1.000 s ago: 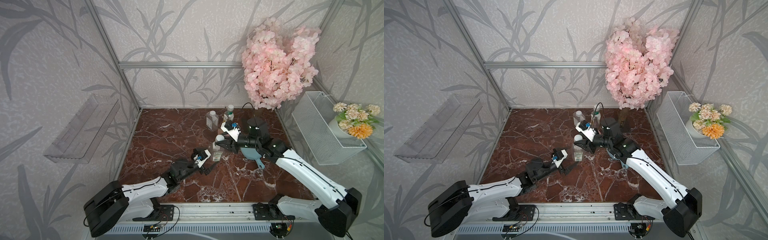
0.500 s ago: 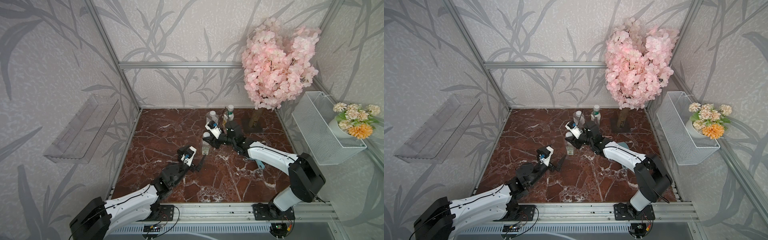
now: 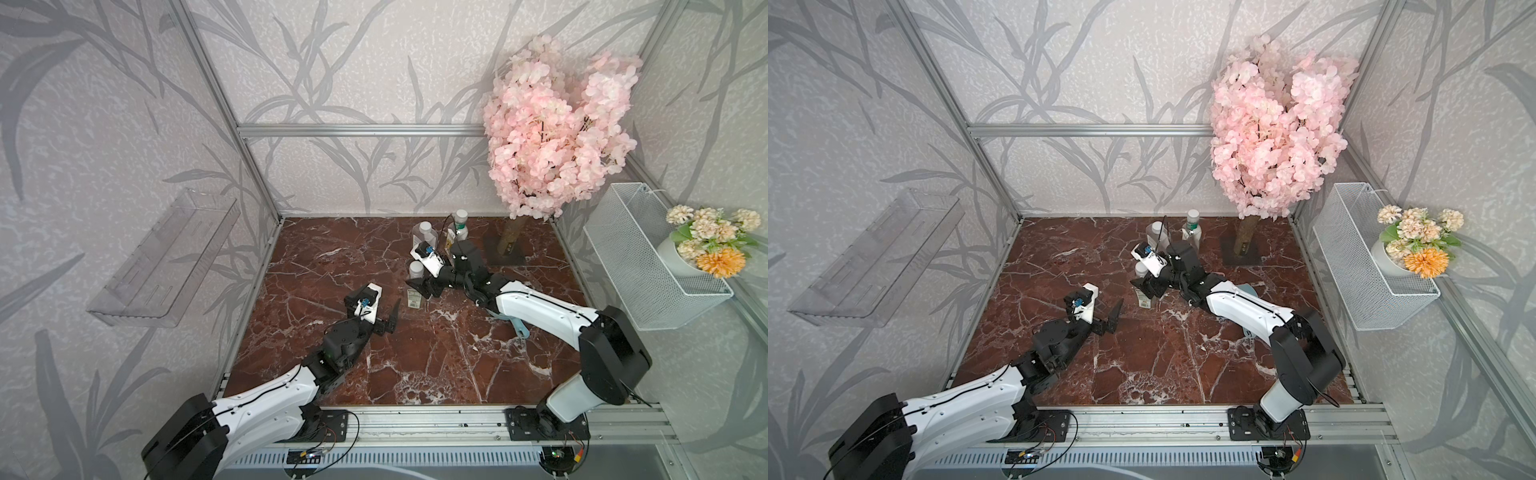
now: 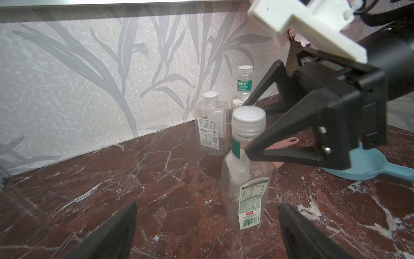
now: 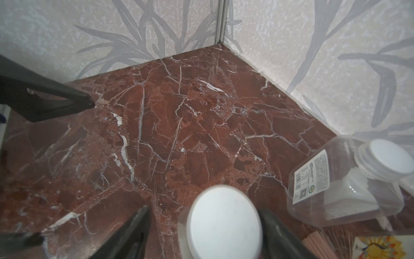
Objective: Screw on the bottle caps
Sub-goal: Place the plastic bottle at the center of the board, then reset both arms
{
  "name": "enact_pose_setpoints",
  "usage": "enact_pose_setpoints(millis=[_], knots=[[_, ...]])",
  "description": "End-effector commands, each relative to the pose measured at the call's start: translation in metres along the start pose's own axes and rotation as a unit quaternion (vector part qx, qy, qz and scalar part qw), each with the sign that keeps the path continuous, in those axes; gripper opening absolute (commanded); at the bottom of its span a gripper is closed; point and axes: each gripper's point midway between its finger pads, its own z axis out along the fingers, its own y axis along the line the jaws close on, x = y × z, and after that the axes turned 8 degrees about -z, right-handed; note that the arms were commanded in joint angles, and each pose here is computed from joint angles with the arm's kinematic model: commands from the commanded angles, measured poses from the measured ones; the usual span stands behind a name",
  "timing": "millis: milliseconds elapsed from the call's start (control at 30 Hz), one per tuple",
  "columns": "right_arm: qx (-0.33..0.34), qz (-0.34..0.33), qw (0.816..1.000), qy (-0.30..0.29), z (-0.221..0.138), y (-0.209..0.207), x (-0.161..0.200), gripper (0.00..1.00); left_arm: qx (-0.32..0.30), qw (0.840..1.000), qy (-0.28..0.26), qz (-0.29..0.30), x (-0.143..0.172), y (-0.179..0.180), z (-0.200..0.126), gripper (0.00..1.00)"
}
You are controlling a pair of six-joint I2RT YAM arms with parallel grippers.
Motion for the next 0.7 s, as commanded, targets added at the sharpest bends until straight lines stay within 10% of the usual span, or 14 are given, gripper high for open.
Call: enact_pose_setpoints(millis=[0, 233, 667], knots=[[0.041, -0.002, 0.998, -0.044, -0.044, -0.02, -0.047, 0.91, -0.022, 0.999, -0.019, -0.022, -0.021, 0.009, 0.001, 1.0], [0.117, 0.061, 0.988, -0.074, -0.133, -0.046, -0.05, 0.99, -0.096, 0.993, -0.051, -0.054, -0.044, 0.047, -0.009, 1.0], [0.412, 0.224, 0.883, 0.001, -0.216, -0.114, 0.161, 0.99, -0.358, 0.92, -0.124, -0.104, -0.048, 0.17, -0.061, 1.0]])
